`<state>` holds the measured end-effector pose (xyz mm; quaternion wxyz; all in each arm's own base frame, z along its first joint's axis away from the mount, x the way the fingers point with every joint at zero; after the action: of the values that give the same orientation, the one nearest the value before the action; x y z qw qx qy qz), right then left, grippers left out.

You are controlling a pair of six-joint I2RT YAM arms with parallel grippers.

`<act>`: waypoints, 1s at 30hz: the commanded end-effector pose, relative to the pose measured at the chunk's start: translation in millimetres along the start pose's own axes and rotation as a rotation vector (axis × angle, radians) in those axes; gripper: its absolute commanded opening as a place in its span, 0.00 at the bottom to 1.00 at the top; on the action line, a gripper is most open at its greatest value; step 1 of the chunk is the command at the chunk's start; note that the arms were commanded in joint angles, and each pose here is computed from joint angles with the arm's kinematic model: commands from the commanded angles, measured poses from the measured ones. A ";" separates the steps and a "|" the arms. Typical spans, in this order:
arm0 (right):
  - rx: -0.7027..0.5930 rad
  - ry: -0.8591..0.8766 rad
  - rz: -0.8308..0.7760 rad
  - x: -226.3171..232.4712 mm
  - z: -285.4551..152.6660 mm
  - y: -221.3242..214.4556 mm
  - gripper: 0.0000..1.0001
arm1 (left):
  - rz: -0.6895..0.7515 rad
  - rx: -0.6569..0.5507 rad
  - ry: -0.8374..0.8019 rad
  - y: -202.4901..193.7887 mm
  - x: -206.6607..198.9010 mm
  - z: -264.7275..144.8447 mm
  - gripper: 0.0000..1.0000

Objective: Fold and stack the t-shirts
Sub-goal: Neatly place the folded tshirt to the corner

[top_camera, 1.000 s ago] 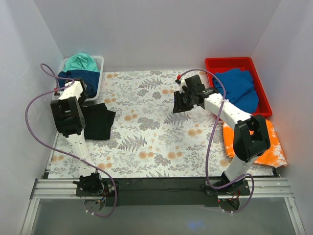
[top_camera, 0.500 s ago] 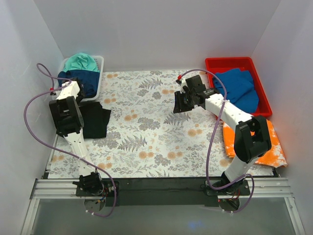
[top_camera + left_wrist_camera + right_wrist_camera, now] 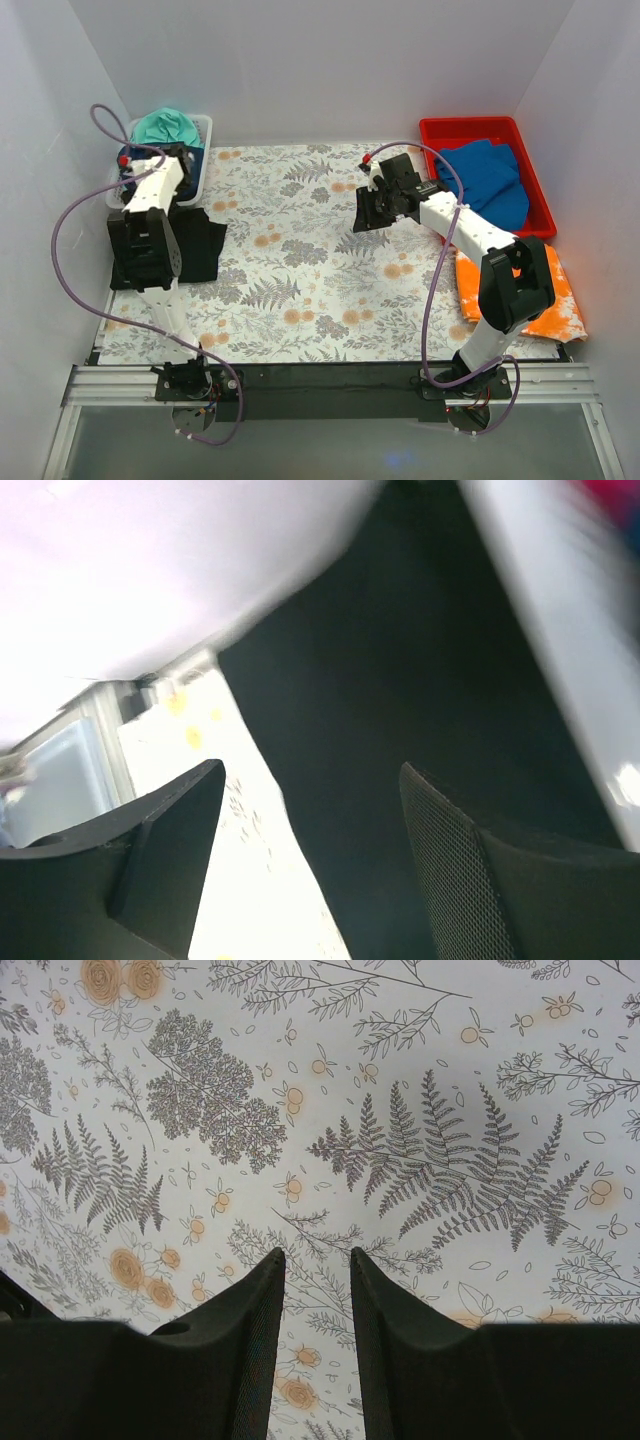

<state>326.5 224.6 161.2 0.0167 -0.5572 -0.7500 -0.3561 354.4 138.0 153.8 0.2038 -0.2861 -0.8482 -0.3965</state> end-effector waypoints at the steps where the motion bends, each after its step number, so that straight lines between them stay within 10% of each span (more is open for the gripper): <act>1: -0.012 0.020 -0.006 3.8 -10.1 -0.5 0.39 | 0.065 -0.082 -0.164 -25.2 -5.6 -72.7 0.70; 10: 0.015 0.009 0.015 -0.9 -8.3 -14.4 0.39 | 0.099 0.031 -1.024 -81.6 -56.1 -166.3 0.70; 30: 0.013 -0.022 0.025 -7.5 -14.0 -30.1 0.38 | 0.168 0.179 -0.929 -142.8 -108.8 -109.3 0.65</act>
<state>298.0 209.8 143.0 0.0278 -0.5701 -0.7516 -0.3306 360.4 -59.6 77.6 -0.1383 -0.4978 -0.8464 -0.1292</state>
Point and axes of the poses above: each gripper's point midway between its finger pads, its own z axis out along the fingers, its own x axis along the line the jaws close on, y = z × x, the point moved 4 cm from there along -z, back along the fingers, and after that the axes turned 5 degrees about z, right-handed, at the moved point
